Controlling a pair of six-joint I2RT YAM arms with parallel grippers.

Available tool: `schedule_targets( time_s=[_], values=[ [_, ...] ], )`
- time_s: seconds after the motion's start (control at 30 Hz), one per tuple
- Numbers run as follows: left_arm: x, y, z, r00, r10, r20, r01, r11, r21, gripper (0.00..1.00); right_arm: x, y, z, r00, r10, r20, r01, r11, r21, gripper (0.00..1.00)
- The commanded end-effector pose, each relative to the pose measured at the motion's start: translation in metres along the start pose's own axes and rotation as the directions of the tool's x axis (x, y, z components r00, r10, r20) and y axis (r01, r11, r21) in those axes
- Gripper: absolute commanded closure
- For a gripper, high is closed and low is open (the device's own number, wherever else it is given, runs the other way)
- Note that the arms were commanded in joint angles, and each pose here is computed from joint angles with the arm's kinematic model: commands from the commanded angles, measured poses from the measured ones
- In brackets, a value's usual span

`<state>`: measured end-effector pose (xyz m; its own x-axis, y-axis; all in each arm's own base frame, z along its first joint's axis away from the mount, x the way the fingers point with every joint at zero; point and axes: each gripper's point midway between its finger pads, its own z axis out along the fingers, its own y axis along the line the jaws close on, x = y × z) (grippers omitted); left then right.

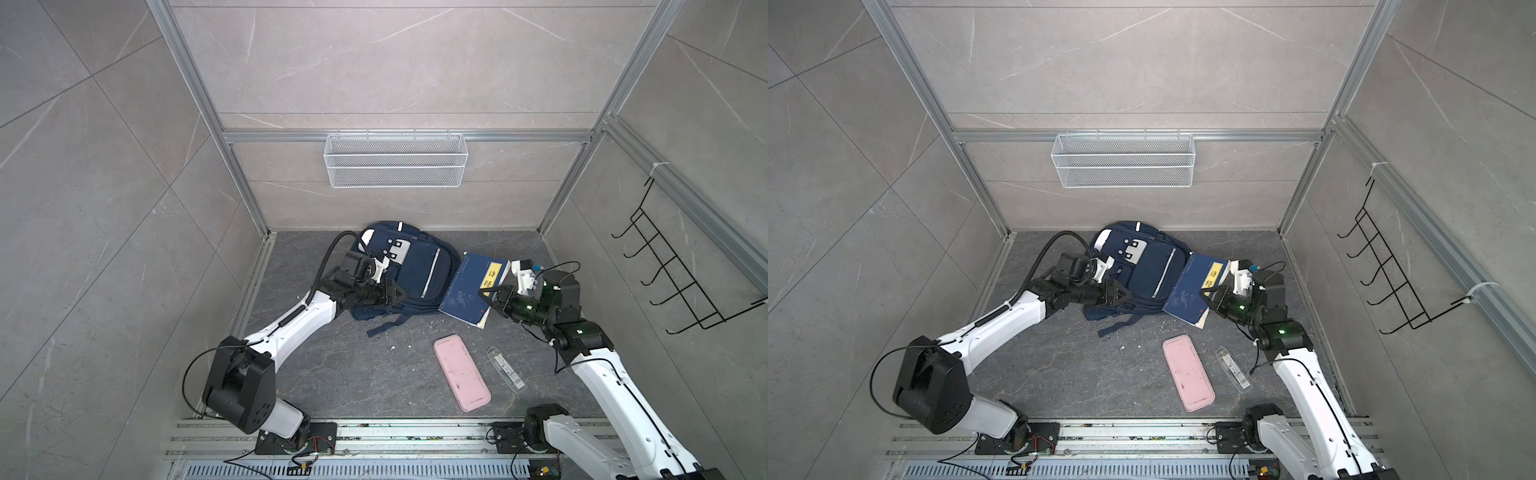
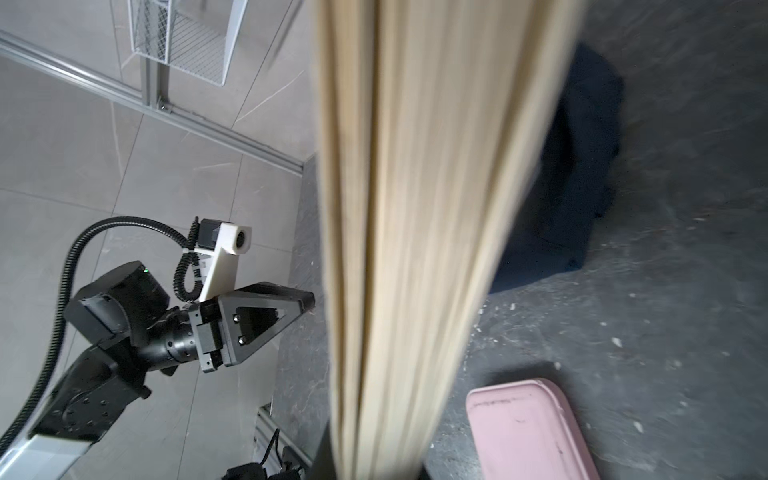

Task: Pack the student bag
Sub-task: 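Open the left gripper off the book while the right gripper holds it upright, then grasp the backpack's main-compartment edge with the left gripper and pull it open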

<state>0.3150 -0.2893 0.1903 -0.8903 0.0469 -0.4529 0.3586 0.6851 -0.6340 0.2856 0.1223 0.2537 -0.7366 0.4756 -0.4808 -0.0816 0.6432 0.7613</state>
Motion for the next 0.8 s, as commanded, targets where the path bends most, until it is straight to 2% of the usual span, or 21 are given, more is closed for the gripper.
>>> schedule_targets(
  time_s=[0.0,0.17,0.33,0.57,0.77],
  values=[
    [-0.012,0.004,0.011,0.99,0.133,-0.039,-0.138,0.973,-0.185,0.54,-0.001,-0.018,-0.009,1.0,0.006,-0.003,-0.005,0.995,0.095,1.0],
    [-0.03,0.006,0.048,0.966,0.222,-0.132,-0.254,0.907,-0.335,0.52,-0.003,-0.041,-0.015,0.998,0.07,0.006,-0.07,0.986,0.15,1.0],
    [-0.039,-0.003,0.084,0.903,0.357,-0.24,-0.43,0.779,-0.457,0.51,-0.002,-0.05,-0.027,0.996,0.084,0.025,-0.087,0.98,0.178,1.0],
    [-0.039,0.004,0.126,0.822,0.447,-0.351,-0.569,0.628,-0.531,0.5,0.005,-0.06,-0.034,0.996,0.088,0.025,-0.091,0.975,0.203,1.0],
    [-0.035,0.012,0.151,0.8,0.461,-0.384,-0.6,0.602,-0.526,0.49,0.006,-0.06,-0.034,0.996,0.086,0.012,-0.087,0.976,0.2,1.0]
  ],
)
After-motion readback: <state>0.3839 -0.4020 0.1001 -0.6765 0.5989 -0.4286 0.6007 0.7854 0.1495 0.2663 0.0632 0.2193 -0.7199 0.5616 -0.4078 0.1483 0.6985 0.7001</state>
